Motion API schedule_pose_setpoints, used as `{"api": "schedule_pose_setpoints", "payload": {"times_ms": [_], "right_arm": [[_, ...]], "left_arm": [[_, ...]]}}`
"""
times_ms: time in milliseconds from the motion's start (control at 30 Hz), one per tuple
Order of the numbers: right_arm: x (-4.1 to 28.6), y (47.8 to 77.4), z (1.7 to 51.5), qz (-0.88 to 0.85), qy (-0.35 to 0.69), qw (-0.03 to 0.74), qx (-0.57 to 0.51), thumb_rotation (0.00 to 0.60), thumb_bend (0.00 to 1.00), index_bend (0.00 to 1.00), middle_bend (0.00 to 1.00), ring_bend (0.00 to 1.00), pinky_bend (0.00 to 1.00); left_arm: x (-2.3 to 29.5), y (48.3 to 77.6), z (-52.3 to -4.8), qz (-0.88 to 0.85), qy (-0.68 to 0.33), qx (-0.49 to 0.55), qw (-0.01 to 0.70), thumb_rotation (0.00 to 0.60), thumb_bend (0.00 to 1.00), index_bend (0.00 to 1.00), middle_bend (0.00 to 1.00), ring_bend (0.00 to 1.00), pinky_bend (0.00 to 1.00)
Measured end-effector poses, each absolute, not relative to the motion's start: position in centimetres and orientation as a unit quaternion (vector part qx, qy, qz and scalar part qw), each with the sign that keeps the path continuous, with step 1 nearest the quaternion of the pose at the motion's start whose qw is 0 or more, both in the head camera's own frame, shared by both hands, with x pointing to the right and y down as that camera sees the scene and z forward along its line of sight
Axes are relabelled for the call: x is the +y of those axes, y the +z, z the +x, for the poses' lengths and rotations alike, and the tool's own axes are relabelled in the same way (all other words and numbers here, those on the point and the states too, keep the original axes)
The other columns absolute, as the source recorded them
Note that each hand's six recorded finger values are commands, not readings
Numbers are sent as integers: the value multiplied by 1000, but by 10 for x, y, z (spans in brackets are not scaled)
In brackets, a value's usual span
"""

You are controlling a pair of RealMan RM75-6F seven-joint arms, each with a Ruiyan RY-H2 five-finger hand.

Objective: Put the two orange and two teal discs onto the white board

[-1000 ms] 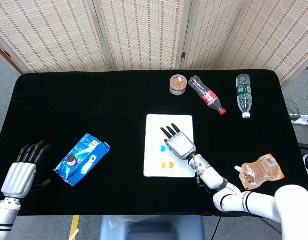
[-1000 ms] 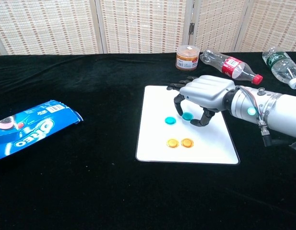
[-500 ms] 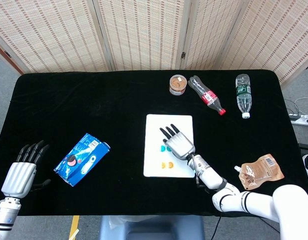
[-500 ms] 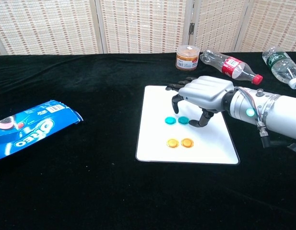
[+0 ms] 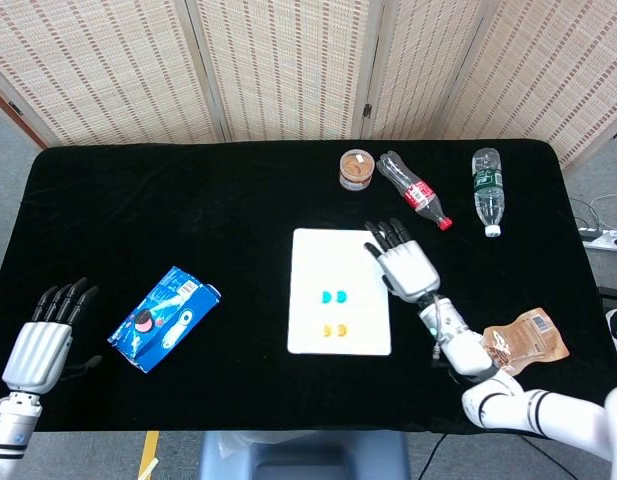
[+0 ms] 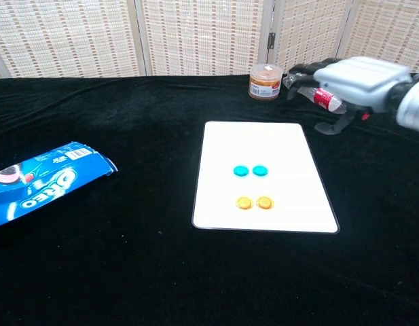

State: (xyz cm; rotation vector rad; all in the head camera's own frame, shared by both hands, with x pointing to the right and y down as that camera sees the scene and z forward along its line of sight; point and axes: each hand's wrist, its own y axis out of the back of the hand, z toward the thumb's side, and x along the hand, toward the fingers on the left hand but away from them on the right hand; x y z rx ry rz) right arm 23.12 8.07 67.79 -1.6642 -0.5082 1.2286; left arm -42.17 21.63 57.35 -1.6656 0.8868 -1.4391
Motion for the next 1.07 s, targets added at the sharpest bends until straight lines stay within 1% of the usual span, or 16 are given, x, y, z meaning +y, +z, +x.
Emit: {"api": "schedule_pose_setpoints", "payload": {"times_ms": [167,300,500,633,800,1067], "right_arm": [[85,651,286,-669,526,457,-260,600,427,184,41,0,0],[98,631,327,-658,536,435,-300,600,427,133,36,0,0],[130,610,360,-669,526,396,-345,600,427,86,3,0,0],[149,595,376,-668,517,389,-367,600,426,62,0,0,0],[172,578,396,-659,520,380,-388,600,426,59,0,0,0],[195,564,417,-639,538,365,-411,600,426,59,0,0,0]], "left_arm": [[214,574,-415,-655,-556,344,380,600,161,0,0,14,0],[212,573,-413,-650,-556,348,383,600,161,0,0,14,0],[210,572,-415,-635,-566,358,385,600,161,0,0,14,0],[210,568,-420,-619,-575,371,385,600,162,0,0,14,0],[211,562,-427,-598,-581,392,389,600,162,0,0,14,0],[218,556,-433,-582,-587,404,392,600,162,0,0,14,0]]}}
